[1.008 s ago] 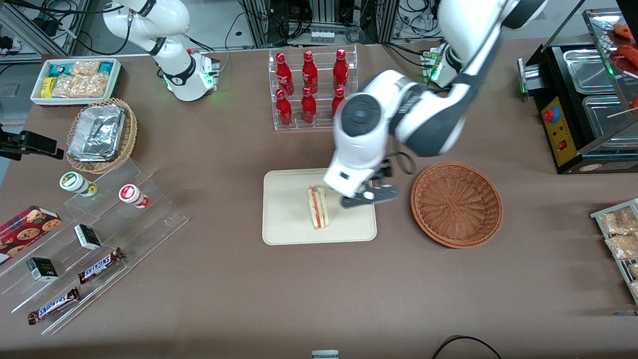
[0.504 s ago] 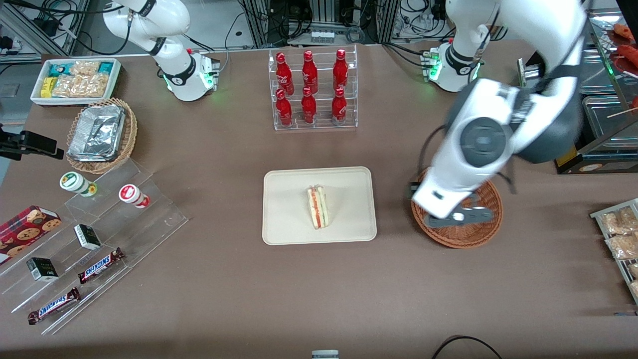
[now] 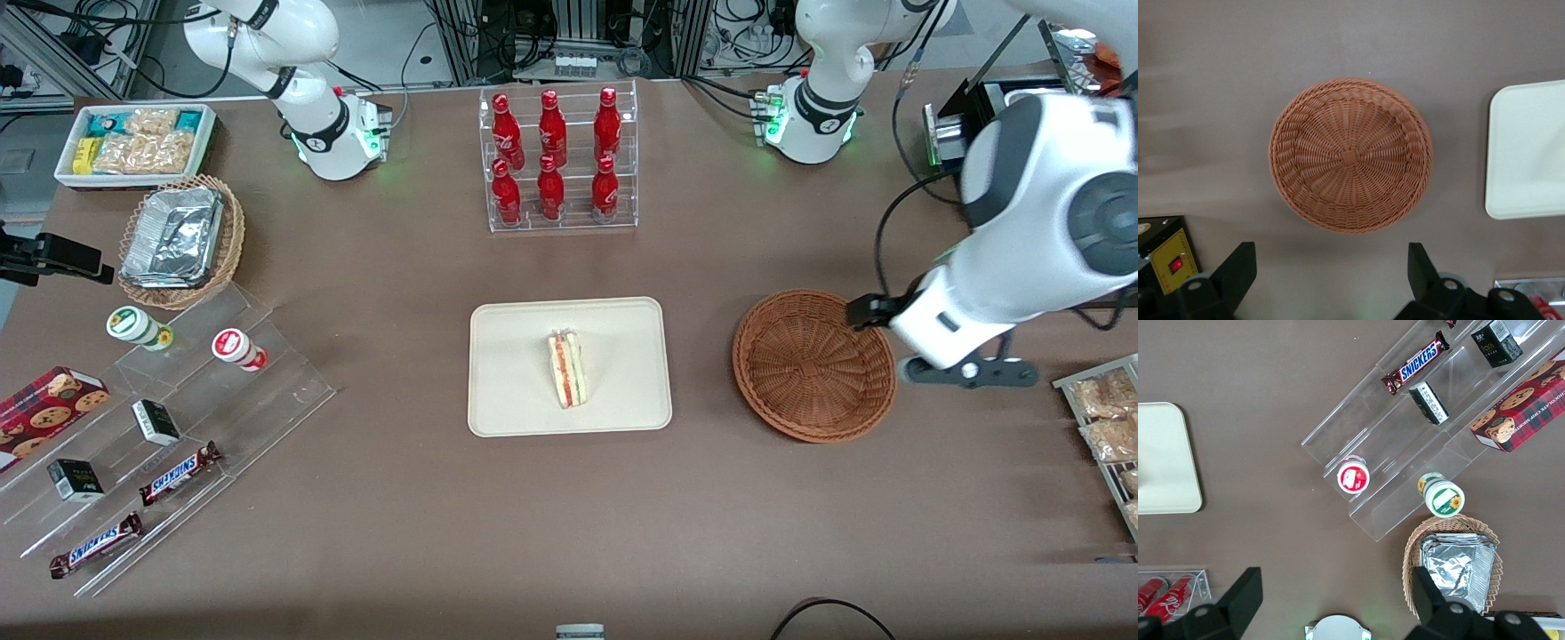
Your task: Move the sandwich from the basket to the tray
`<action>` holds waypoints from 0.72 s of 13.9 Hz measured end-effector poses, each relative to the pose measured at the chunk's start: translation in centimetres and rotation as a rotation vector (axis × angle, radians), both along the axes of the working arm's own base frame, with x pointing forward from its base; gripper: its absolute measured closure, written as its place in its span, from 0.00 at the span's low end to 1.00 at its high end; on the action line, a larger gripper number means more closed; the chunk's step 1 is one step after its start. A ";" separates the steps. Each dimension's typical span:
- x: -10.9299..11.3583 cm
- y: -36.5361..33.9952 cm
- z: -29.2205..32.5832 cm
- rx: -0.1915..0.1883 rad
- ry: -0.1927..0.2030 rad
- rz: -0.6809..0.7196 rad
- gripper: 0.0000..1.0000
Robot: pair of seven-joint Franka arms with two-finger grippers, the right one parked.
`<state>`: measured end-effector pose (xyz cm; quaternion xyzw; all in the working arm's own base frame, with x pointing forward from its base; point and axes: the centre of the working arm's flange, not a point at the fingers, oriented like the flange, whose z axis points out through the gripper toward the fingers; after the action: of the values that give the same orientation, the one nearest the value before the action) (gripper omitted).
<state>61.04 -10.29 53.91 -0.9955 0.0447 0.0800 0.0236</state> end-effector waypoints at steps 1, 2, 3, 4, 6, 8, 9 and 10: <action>-0.4 1.6 0.7 -0.015 0.001 -0.011 0.00; -0.8 3.3 1.4 -0.032 0.005 -0.021 0.00; -1.2 4.9 2.1 -0.040 0.006 -0.025 0.00; -1.7 6.0 2.8 -0.040 0.006 -0.021 0.00; -2.8 7.3 4.4 -0.033 0.005 -0.005 0.00; -4.0 8.2 6.3 -0.027 -0.008 0.012 0.00; -4.6 8.6 7.1 -0.025 -0.014 0.020 0.00; -5.1 8.9 7.7 -0.024 -0.014 0.025 0.00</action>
<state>55.96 -1.36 61.59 -0.9968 0.0329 0.0726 0.0110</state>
